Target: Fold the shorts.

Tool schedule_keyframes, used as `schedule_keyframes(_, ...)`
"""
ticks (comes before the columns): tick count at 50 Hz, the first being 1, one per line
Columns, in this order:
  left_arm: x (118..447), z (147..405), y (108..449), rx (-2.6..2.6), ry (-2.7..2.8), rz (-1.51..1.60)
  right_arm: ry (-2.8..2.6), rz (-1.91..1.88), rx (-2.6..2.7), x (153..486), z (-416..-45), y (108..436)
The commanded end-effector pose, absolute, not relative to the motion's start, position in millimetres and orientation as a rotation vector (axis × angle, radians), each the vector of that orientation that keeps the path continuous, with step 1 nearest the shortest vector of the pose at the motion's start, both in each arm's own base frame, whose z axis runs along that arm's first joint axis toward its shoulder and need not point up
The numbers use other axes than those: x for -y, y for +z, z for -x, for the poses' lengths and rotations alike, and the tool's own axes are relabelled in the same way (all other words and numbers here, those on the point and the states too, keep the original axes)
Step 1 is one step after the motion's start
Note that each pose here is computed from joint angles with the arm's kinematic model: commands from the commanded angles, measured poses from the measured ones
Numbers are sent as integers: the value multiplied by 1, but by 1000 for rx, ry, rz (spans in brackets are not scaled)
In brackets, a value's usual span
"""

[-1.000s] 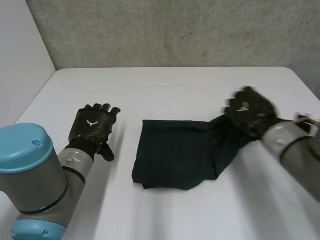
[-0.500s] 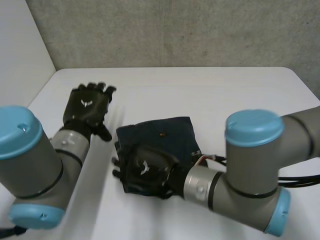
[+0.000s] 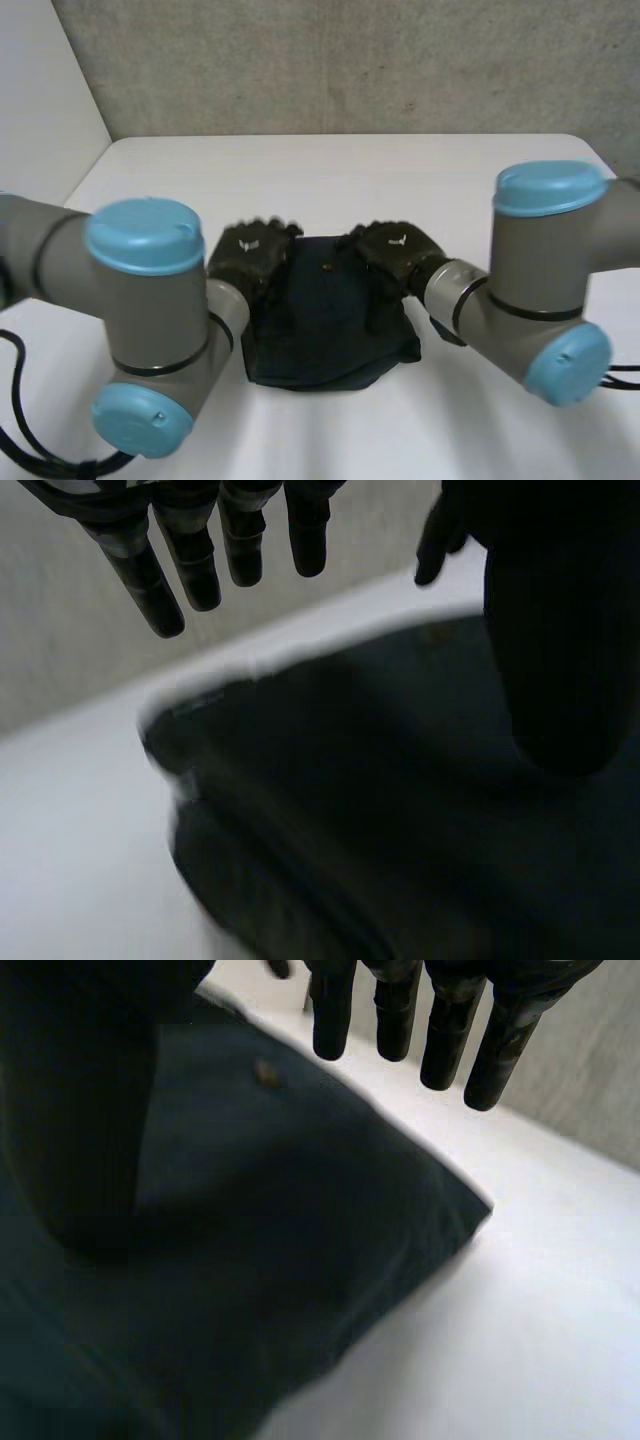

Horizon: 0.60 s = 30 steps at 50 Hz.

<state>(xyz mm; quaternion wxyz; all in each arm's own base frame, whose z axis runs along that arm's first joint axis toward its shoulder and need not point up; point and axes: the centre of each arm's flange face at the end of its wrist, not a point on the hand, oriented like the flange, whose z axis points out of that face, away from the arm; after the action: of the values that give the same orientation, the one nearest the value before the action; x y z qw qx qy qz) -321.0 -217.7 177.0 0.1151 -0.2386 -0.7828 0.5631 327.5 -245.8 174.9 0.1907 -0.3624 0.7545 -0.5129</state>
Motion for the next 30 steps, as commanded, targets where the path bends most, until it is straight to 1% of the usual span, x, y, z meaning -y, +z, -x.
schedule_keyframes(1,222,313,137,2503,1558,765,-1416,1085,-2234,258,-328,133)
schedule_keyframes(3,222,310,128,2561,1527,837,-1440,1115,-2257,263,-325,129)
schedule_keyframes(6,223,309,127,2577,1516,893,-1472,1143,-2267,268,-319,132)
schedule_keyframes(9,226,311,130,2560,1539,925,-1487,1143,-2250,269,-318,138)
schedule_keyframes(12,229,316,145,2507,1592,910,-1547,1134,-2203,268,-319,156)
schedule_keyframes(13,230,318,153,2483,1620,898,-1574,1126,-2186,268,-319,162)
schedule_keyframes(14,231,319,164,2455,1654,882,-1641,1108,-2145,269,-319,175)
schedule_keyframes(15,233,319,187,2397,1729,840,-1679,1096,-2123,270,-319,183)
schedule_keyframes(17,234,318,212,2331,1801,798,-1754,1069,-2073,270,-318,198)
schedule_keyframes(18,234,317,224,2298,1832,782,-1841,1023,-2019,271,-317,217)
schedule_keyframes(19,233,316,248,2227,1892,750,-1893,991,-1986,271,-316,229)
schedule_keyframes(21,233,313,271,2153,1950,720,-2000,907,-1932,271,-311,256)
schedule_keyframes(22,233,311,285,2110,1982,703,-2104,804,-1895,271,-303,283)
schedule_keyframes(23,234,304,310,2044,2044,661,-2150,755,-1894,271,-297,294)
schedule_keyframes(25,239,293,332,2011,2099,611,-2266,631,-1925,274,-276,321)
schedule_keyframes(26,242,280,346,2030,2124,574,-2289,601,-1947,275,-270,327)
schedule_keyframes(30,248,250,360,2165,2090,513,-2280,566,-2073,274,-255,337)
